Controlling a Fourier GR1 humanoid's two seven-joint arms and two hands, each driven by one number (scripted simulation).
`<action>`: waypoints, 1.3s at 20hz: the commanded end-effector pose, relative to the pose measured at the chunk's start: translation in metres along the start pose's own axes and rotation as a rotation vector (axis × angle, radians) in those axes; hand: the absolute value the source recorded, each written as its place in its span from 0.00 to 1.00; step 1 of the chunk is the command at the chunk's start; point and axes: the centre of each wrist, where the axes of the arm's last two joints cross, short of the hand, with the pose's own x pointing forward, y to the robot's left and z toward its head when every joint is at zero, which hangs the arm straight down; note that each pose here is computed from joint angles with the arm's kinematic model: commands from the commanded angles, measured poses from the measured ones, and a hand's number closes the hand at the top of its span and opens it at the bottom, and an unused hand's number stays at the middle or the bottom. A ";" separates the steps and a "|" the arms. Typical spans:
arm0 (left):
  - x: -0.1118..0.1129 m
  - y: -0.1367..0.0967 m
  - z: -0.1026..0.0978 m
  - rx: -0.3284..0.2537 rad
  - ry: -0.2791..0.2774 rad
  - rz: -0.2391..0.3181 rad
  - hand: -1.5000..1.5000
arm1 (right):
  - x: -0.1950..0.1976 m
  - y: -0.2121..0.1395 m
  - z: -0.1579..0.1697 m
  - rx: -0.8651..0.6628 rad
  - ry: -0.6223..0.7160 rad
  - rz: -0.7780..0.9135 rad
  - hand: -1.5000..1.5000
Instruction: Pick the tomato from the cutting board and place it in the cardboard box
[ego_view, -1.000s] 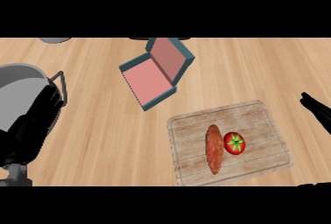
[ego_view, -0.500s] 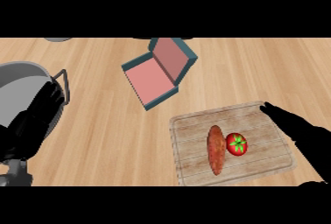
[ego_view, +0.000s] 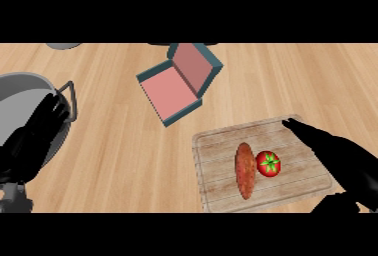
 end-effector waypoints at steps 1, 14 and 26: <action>-0.003 -0.015 -0.001 0.009 0.005 0.004 0.50 | 0.001 0.006 -0.002 0.041 0.031 0.020 0.00; -0.005 -0.009 0.003 -0.005 -0.011 -0.009 0.50 | 0.027 0.040 -0.017 -0.034 -0.054 0.003 0.00; 0.001 0.003 -0.002 0.006 0.003 -0.003 0.50 | 0.001 0.036 -0.054 0.013 0.014 0.082 0.00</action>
